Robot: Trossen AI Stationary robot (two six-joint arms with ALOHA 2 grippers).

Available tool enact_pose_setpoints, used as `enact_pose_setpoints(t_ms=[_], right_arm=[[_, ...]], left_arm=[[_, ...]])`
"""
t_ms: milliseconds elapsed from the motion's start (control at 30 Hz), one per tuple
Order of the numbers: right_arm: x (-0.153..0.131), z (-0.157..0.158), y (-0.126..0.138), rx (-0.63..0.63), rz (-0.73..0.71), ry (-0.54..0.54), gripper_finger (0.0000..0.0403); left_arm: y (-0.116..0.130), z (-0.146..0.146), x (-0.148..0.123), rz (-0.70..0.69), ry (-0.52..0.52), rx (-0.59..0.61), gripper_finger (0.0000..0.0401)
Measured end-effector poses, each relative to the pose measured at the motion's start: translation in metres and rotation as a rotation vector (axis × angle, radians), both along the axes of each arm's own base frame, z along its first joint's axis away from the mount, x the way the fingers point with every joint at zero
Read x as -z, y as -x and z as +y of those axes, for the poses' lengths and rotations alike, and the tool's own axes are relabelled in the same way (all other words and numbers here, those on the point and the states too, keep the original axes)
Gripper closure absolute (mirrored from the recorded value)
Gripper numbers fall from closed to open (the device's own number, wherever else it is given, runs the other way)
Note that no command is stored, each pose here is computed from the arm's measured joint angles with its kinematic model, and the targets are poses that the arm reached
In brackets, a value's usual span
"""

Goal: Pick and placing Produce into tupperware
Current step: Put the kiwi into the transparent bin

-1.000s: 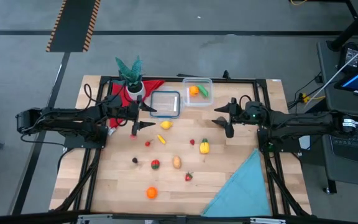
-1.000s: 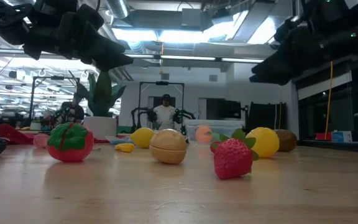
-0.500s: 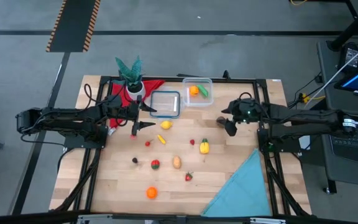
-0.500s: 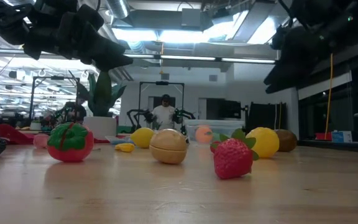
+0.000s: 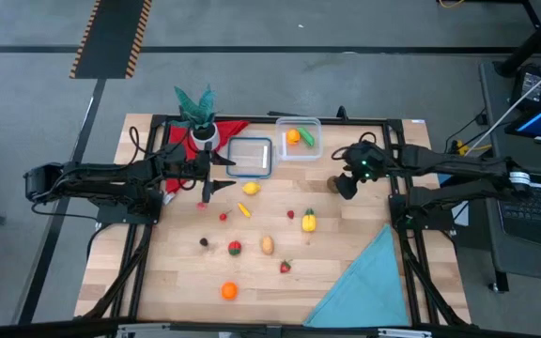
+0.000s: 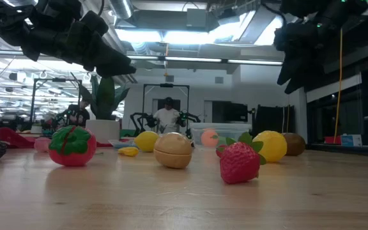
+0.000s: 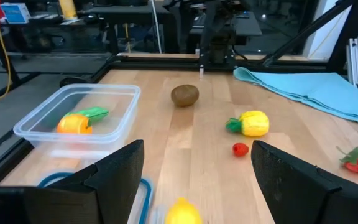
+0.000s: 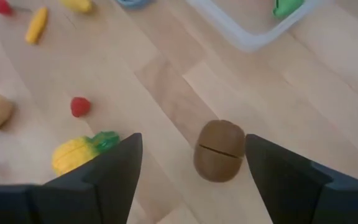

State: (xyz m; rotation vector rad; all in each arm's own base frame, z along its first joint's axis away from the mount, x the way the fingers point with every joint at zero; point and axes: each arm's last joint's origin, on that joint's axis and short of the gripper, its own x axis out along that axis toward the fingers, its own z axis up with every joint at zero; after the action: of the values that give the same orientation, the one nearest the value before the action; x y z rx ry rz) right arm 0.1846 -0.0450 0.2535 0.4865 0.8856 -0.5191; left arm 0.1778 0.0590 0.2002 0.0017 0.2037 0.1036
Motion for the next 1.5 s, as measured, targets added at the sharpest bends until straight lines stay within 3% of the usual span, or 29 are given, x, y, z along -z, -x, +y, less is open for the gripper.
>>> enact_pose_setpoints(t_ms=[367,600,1500], right_arm=[[0.019,-0.008,-0.036,-0.028,0.211,-0.034,0.0119],[0.037,-0.014,-0.041,-0.007,0.327,-0.068,0.0119],[0.073,-0.022,-0.057,0.031,0.441,-0.112,0.0119]], left_arm=[[0.000,0.000,0.002,0.015,0.006,-0.001,0.0112],[0.000,0.000,0.002,0.023,0.009,0.000,0.0112],[0.001,0.000,0.004,0.037,0.014,0.000,0.0112]])
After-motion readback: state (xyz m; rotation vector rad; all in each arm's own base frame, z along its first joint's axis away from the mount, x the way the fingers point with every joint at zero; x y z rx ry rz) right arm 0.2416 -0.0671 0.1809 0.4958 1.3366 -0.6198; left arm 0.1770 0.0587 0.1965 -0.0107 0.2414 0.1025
